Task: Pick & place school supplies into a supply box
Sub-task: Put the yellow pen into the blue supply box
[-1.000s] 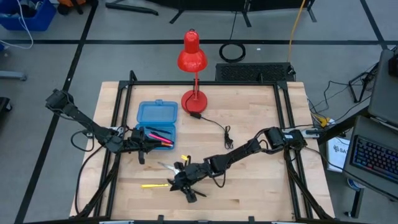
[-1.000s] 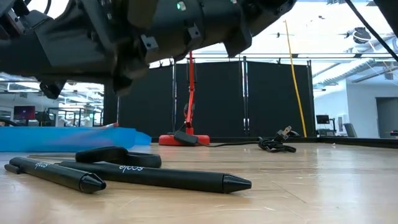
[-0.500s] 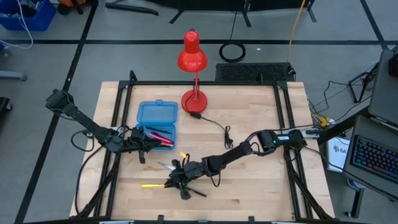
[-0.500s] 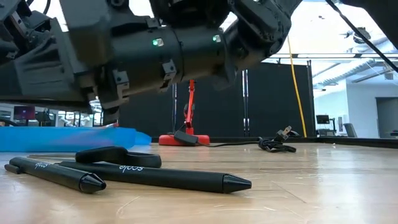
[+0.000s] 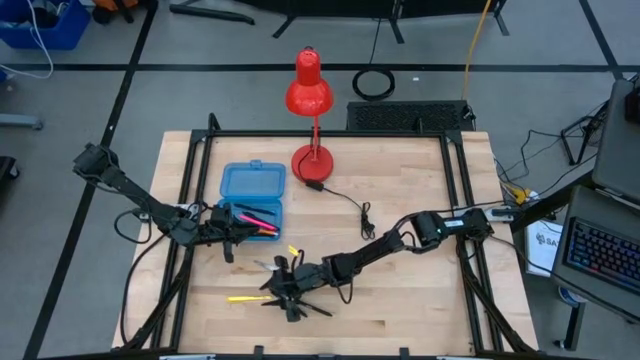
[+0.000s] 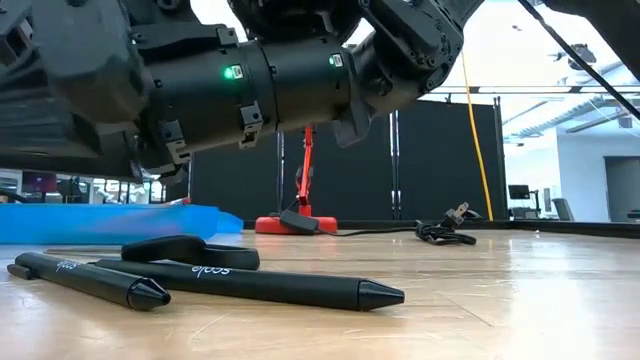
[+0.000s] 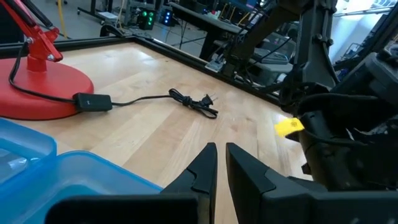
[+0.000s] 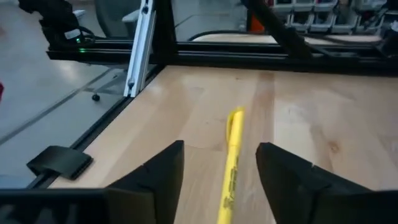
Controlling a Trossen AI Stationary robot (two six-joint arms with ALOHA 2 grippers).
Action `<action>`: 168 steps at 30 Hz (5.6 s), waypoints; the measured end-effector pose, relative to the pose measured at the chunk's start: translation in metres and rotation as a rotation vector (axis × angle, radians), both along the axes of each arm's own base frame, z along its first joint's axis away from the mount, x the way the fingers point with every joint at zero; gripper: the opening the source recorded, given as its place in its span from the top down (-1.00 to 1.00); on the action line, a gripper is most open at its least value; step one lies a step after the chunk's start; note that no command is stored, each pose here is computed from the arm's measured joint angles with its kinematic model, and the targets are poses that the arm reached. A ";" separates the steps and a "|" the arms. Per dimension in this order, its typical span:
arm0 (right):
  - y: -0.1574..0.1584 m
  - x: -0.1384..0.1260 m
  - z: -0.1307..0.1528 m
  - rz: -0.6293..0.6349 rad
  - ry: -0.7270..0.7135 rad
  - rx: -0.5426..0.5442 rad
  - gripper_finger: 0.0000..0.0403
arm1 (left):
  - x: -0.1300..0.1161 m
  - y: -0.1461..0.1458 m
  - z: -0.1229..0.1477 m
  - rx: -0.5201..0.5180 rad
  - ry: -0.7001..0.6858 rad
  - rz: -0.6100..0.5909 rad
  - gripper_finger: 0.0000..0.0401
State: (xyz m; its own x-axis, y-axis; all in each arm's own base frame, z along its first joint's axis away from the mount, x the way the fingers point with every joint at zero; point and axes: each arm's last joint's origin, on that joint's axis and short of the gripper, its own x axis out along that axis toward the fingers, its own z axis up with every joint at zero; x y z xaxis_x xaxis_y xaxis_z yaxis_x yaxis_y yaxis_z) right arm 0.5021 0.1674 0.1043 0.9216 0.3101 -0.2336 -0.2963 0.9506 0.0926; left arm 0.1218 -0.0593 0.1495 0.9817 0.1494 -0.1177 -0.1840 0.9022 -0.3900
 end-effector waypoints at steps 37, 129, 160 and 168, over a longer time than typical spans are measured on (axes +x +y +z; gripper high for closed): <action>0.000 0.025 -0.045 0.004 0.150 -0.101 0.32 | 0.000 0.001 -0.002 0.017 0.018 0.010 0.81; -0.069 0.043 -0.013 0.188 0.055 -0.076 0.34 | 0.000 0.000 -0.003 0.000 0.029 -0.006 0.81; -0.070 0.046 -0.008 0.170 0.220 0.012 0.34 | 0.001 -0.003 0.003 -0.064 -0.027 -0.082 0.81; -0.050 0.042 -0.009 0.222 0.214 -0.013 0.34 | 0.000 -0.008 0.007 -0.164 -0.057 -0.200 0.81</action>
State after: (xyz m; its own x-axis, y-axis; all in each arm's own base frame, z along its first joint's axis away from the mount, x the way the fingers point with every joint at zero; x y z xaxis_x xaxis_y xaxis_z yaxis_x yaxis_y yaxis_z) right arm 0.5443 0.1170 0.0955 0.7609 0.4940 -0.4207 -0.4720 0.8663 0.1637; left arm 0.1216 -0.0675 0.1564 0.9956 -0.0651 -0.0675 0.0185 0.8423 -0.5387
